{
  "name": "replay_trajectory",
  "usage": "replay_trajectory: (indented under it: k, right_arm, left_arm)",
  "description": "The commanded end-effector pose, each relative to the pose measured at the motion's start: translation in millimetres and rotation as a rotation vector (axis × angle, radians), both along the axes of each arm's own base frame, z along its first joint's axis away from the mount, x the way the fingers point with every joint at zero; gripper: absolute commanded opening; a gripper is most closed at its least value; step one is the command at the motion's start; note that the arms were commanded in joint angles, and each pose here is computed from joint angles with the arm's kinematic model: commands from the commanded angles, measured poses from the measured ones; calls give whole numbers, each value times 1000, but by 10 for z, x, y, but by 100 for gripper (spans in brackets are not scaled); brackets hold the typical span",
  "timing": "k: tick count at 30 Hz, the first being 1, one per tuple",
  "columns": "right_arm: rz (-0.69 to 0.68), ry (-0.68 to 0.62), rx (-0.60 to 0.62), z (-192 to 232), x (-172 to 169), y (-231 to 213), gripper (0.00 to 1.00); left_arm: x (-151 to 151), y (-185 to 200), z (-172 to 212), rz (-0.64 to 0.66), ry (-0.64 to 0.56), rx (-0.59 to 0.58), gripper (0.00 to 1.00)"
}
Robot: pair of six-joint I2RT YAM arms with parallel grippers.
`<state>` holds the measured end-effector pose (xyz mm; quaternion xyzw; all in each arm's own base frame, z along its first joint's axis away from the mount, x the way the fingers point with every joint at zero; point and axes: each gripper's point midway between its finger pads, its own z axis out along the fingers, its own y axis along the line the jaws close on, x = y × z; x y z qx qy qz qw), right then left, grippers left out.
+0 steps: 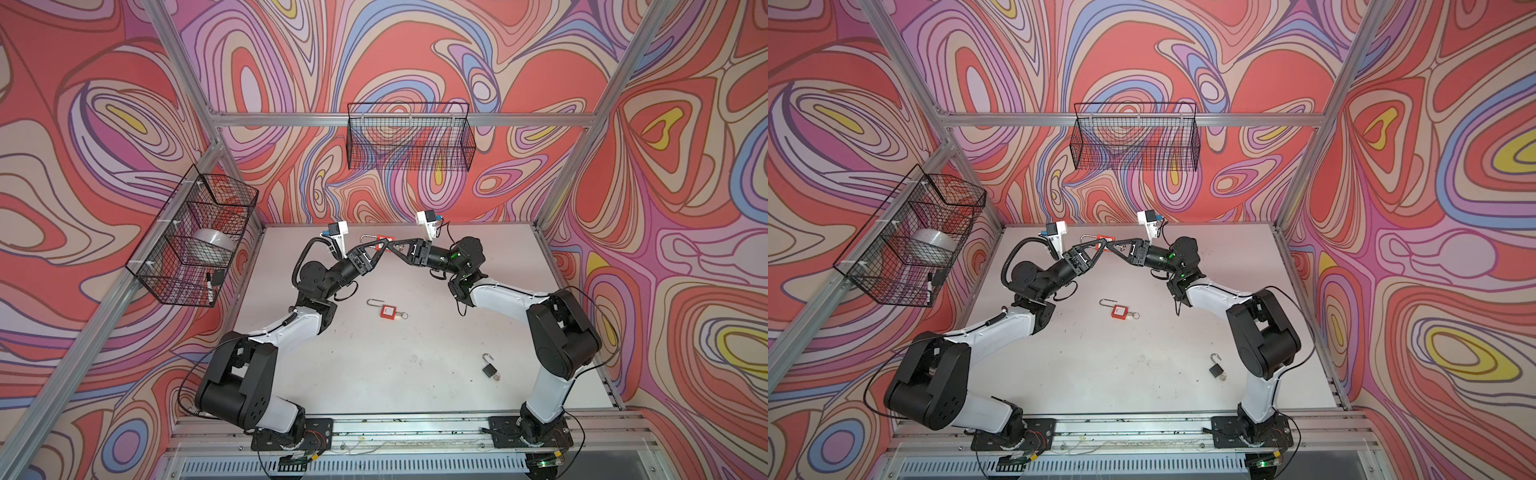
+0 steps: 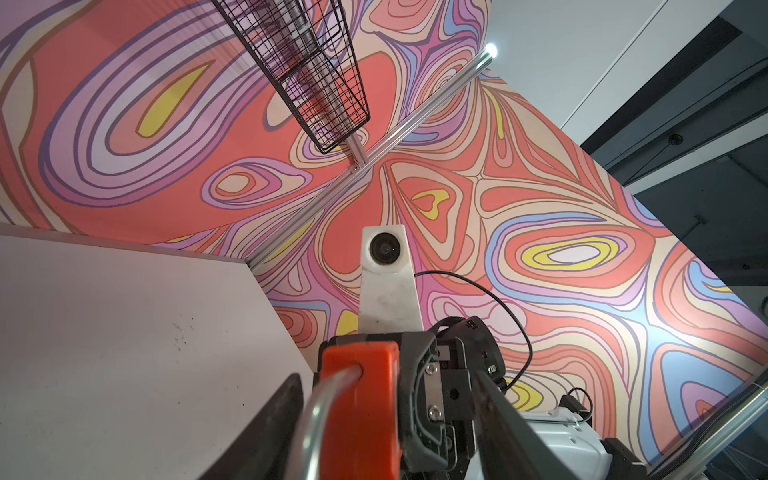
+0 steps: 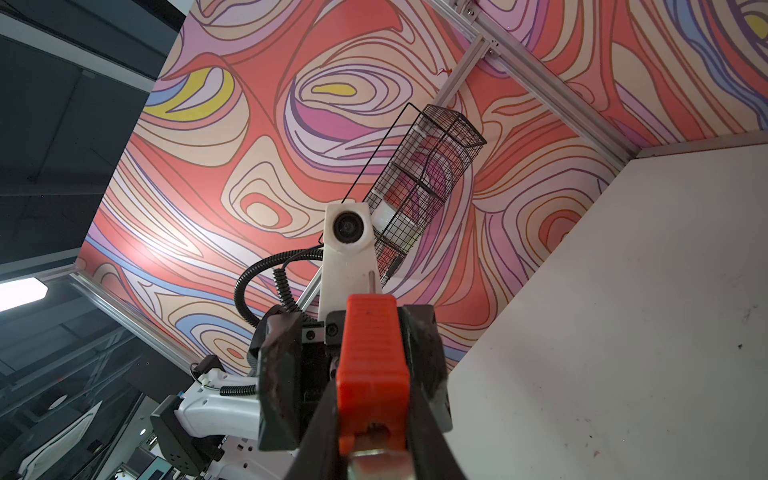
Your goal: Lock with the key
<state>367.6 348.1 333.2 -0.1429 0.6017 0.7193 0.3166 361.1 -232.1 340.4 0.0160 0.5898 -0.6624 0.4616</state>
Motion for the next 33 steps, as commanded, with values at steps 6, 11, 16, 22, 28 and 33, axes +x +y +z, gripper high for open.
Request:
replay_trajectory:
  k: [6, 11, 16, 22, 28, 33]
  right_arm:
    - [-21, -53, -4, 81, -70, -38, 0]
    - [-28, -73, -1, 176, -116, -74, 16]
    - [-61, -74, -24, 143, -122, -133, 69]
    - [-108, -31, -23, 86, -22, -303, 75]
    - [-126, 19, -76, -58, 85, -290, 75]
    - [-135, 51, -133, -234, 148, -264, 75]
  left_arm:
    - [-33, 27, 203, 12, -77, -27, 20]
    - [-22, 46, 201, 25, -77, -36, 0]
    - [-44, 51, 236, 25, -87, -38, 0]
    - [-53, 49, 252, 23, -90, -35, 0]
    - [-59, 50, 266, 20, -92, -37, 0]
    - [-65, 56, 278, 22, -93, -39, 0]
